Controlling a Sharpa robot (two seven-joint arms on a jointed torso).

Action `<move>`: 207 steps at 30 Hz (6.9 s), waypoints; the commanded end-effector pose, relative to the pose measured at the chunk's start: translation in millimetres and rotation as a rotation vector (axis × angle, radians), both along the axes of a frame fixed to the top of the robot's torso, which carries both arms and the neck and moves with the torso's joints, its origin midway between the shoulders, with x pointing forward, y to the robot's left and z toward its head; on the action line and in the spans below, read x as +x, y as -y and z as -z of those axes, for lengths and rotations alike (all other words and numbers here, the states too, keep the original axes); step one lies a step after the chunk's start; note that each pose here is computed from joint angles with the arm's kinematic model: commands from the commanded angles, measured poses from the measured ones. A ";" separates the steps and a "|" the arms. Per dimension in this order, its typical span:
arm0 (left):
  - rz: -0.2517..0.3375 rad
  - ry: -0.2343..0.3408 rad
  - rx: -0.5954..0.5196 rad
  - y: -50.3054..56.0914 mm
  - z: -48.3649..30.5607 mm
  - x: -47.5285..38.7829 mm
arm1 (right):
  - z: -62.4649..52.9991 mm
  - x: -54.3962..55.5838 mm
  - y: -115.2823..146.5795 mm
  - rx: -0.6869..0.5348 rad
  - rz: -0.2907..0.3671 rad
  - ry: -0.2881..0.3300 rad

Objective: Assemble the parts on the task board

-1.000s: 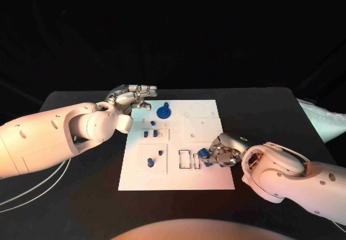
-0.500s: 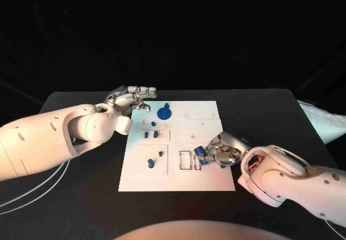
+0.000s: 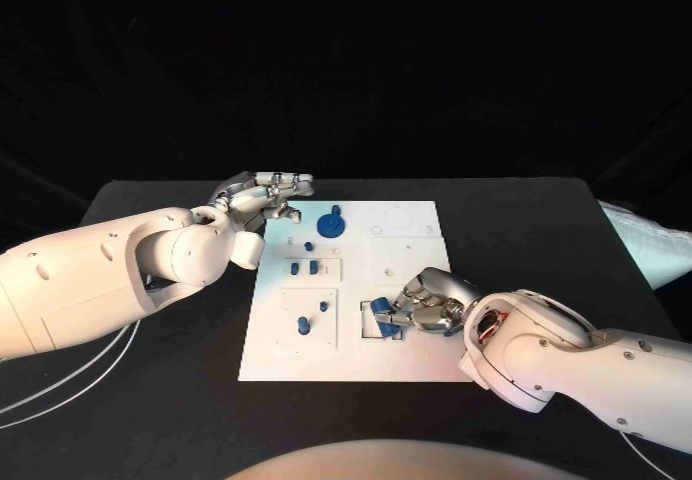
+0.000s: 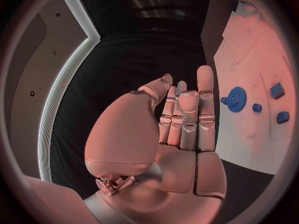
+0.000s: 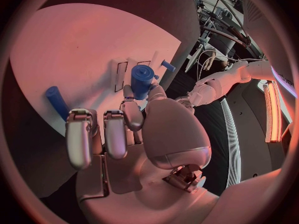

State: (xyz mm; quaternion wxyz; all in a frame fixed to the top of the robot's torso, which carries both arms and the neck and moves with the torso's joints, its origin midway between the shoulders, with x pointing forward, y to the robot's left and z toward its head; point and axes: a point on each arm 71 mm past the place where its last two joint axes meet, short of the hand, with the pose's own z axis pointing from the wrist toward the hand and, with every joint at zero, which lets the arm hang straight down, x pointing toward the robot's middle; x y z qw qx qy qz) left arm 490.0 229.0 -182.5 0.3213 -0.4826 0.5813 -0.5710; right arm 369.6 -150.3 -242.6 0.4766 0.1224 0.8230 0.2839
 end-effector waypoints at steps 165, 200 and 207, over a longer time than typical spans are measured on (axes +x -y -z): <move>0.038 -0.013 -0.004 0.3 0.4 -1.3 | 4.5 -4.5 52.8 -0.216 0.002 0.106; 0.066 -0.015 -0.004 3.4 0.3 -2.7 | 11.4 -1.6 26.7 0.000 0.085 -0.086; 0.067 -0.016 -0.004 3.7 0.3 -2.9 | 11.0 -1.4 24.0 -0.019 0.071 -0.074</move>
